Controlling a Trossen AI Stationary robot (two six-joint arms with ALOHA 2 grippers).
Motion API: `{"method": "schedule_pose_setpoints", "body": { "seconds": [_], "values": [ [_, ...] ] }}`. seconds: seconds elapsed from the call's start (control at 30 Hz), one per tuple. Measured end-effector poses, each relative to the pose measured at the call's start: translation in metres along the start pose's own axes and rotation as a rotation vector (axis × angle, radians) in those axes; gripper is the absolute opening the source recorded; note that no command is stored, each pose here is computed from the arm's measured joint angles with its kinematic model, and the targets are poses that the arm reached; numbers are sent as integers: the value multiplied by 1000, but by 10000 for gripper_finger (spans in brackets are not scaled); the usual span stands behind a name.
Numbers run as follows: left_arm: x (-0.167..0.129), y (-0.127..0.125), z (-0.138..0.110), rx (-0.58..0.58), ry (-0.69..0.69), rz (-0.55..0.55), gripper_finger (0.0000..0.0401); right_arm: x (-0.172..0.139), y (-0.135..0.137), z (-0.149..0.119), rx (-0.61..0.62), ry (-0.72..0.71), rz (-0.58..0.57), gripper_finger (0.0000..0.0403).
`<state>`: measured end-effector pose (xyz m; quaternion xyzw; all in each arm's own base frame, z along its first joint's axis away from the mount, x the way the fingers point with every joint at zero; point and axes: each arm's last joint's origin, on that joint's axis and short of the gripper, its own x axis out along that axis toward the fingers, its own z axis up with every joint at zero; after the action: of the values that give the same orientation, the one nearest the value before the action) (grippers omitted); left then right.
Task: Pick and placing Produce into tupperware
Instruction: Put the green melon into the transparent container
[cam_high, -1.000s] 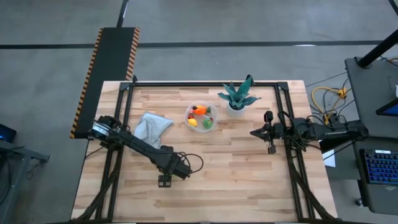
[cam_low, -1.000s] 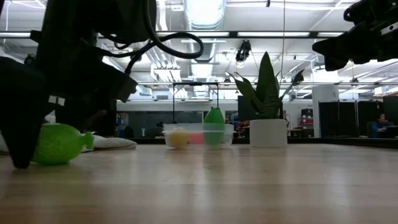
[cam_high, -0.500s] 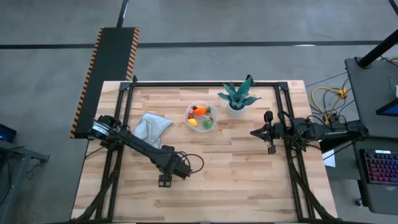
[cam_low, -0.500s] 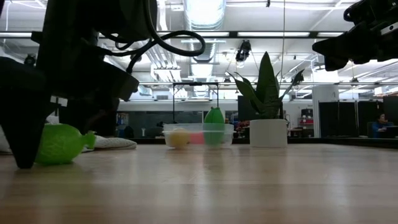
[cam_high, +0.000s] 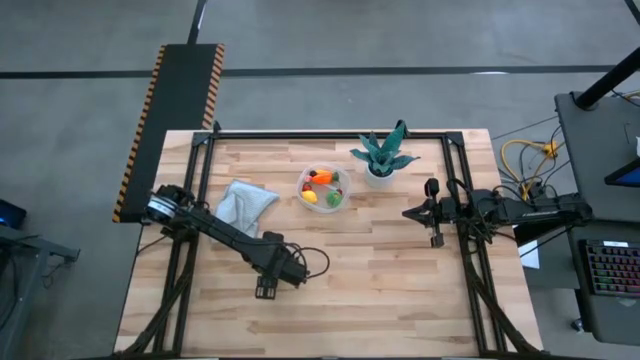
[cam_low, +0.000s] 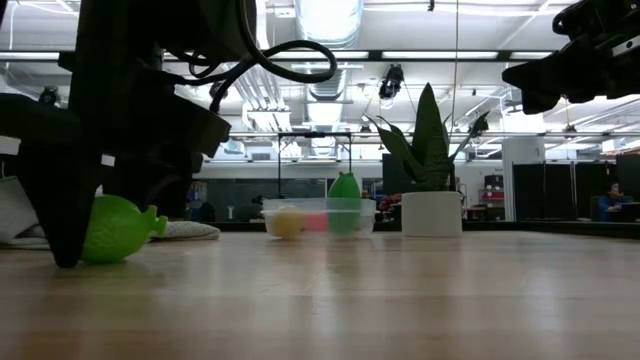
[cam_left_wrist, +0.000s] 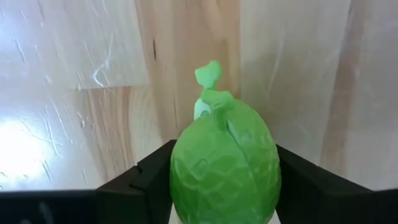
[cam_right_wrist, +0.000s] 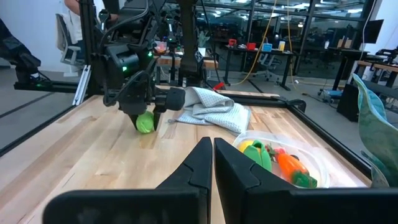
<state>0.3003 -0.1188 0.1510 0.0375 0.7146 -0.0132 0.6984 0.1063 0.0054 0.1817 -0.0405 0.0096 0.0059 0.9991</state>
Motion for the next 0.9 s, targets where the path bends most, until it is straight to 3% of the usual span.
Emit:
{"method": "schedule_pose_setpoints", "body": {
  "seconds": [0.27, 0.57, 0.9],
  "values": [
    [-4, 0, 0, 24, 10, 5, 203, 0, 0, 0, 0, 0, 0, 9],
    [-21, 11, 0, 122, 79, 113, 192, 0, 0, 0, -1, 0, 0, 9],
    [-57, 41, 29, 187, -41, 221, 194, 0, 0, 0, -3, 0, 0, 9]
  ]
}}
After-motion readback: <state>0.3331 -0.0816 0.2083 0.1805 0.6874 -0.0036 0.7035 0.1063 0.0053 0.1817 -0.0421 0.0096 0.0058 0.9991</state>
